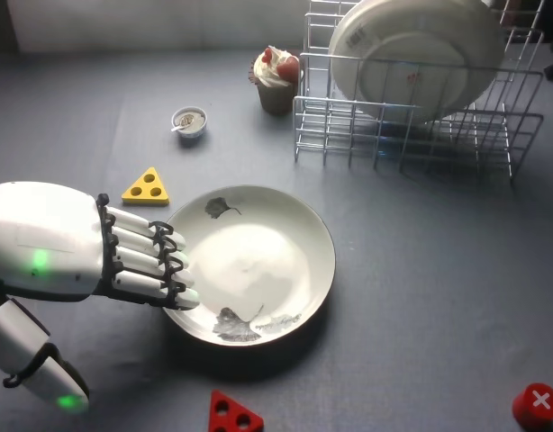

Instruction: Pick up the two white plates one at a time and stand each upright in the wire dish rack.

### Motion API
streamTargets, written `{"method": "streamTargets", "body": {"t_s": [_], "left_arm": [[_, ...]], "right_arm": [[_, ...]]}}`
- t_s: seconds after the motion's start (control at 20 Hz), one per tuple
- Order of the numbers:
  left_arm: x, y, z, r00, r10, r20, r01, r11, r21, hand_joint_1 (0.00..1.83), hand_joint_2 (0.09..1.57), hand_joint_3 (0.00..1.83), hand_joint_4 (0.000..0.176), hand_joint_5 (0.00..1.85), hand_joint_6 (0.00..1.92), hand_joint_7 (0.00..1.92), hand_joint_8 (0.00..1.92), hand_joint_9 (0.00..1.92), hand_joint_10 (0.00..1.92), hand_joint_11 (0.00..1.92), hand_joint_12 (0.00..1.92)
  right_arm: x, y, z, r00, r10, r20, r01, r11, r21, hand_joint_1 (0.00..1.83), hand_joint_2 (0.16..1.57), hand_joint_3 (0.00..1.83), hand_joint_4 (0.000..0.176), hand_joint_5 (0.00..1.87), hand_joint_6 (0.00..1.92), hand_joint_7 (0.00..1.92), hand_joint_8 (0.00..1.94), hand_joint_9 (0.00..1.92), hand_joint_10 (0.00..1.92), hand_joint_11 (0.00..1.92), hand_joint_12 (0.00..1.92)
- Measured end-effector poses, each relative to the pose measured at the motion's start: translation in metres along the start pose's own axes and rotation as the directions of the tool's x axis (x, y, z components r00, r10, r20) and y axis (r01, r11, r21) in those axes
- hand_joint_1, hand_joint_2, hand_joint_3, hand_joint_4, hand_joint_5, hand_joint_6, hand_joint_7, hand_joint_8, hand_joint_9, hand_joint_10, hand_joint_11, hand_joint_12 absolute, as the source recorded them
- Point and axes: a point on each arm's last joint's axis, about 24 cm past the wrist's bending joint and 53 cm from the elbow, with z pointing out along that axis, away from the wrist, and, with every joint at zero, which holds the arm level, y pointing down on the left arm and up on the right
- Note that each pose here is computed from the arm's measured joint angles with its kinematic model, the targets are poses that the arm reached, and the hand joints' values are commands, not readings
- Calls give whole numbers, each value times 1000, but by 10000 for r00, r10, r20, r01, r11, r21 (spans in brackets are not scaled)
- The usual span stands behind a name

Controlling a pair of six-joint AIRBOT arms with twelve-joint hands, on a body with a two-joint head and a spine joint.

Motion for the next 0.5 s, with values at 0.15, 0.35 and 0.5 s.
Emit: {"method": "streamTargets", "body": {"t_s": [0.15, 0.35, 0.5], "left_arm": [[8, 5, 0, 9997, 44, -223, -48, 9998, -183, 24, 987, 0, 0, 105, 0, 162, 0, 158, 1, 161, 7], [11, 7, 1, 9996, -8, -281, 0, 9996, -285, 22, 986, 0, 0, 127, 6, 188, 7, 180, 6, 180, 14], [16, 8, 2, 9992, -19, -403, 5, 9995, -327, 4, 989, 1, 0, 117, 3, 184, 1, 181, 3, 172, 9]], "right_arm": [[-8, 0, -2, 9982, -568, 192, 568, 9984, -13, 647, 909, 0, 33, 216, 0, 303, 6, 331, 8, 280, 1], [-4, 5, -7, 9858, -1676, 64, 1676, 9858, -52, 668, 850, 0, 1, 170, 0, 269, 0, 311, 0, 293, 6], [3, 9, -9, 9662, -2576, -44, 2576, 9662, -51, 582, 872, 0, 0, 106, 0, 185, 0, 212, 0, 223, 1]]}}
